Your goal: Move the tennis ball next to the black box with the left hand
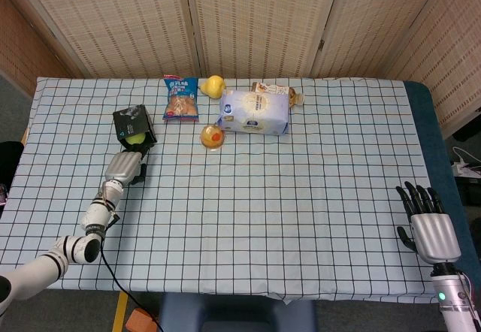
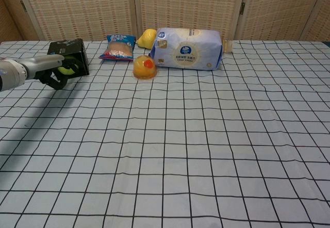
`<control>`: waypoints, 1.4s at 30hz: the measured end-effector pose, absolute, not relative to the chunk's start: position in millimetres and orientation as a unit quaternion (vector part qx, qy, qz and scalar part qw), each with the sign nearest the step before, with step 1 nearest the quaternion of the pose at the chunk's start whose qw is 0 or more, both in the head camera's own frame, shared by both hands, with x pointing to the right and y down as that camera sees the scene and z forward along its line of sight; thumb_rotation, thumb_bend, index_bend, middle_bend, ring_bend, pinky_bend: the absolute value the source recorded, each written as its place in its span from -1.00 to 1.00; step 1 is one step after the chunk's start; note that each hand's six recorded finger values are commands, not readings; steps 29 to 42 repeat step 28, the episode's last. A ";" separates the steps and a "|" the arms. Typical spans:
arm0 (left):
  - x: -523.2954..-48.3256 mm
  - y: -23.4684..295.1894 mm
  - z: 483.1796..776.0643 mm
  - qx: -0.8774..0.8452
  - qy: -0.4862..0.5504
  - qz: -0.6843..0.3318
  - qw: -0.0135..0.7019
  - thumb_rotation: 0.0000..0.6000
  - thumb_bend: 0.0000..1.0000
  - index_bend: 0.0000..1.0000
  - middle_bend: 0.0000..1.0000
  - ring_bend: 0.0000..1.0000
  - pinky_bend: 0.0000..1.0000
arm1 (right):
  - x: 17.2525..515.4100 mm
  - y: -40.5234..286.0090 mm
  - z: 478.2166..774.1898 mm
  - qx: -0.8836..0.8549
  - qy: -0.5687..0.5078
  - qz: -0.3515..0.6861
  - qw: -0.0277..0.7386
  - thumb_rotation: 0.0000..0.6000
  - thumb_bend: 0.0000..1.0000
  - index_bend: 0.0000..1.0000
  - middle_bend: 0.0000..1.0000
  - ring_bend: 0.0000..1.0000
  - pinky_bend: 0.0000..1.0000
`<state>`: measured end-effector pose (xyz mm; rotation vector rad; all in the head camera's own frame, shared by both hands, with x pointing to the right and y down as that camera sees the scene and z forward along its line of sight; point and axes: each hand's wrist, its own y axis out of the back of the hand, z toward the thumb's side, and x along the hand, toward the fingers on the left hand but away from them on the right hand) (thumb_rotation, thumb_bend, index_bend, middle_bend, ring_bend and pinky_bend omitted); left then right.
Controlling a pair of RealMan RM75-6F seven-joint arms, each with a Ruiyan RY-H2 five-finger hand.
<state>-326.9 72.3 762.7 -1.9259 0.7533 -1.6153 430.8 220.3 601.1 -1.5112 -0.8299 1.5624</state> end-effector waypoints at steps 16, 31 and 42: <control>-371.0 149.8 659.1 -0.713 0.283 -0.537 0.350 1.00 0.43 -0.46 -0.45 -0.60 -0.50 | 429.5 217.1 594.8 -0.595 -0.335 0.608 0.405 1.00 -0.46 -0.96 -1.00 -1.00 -0.90; -406.1 206.4 611.7 -0.664 0.304 -0.548 0.407 1.00 0.36 -0.46 -0.44 -0.59 -0.49 | 431.8 215.0 594.1 -0.587 -0.339 0.611 0.408 1.00 -0.46 -0.96 -1.00 -1.00 -0.90; -406.1 206.4 611.7 -0.664 0.304 -0.548 0.407 1.00 0.36 -0.46 -0.44 -0.59 -0.49 | 431.8 215.0 594.1 -0.587 -0.339 0.611 0.408 1.00 -0.46 -0.96 -1.00 -1.00 -0.90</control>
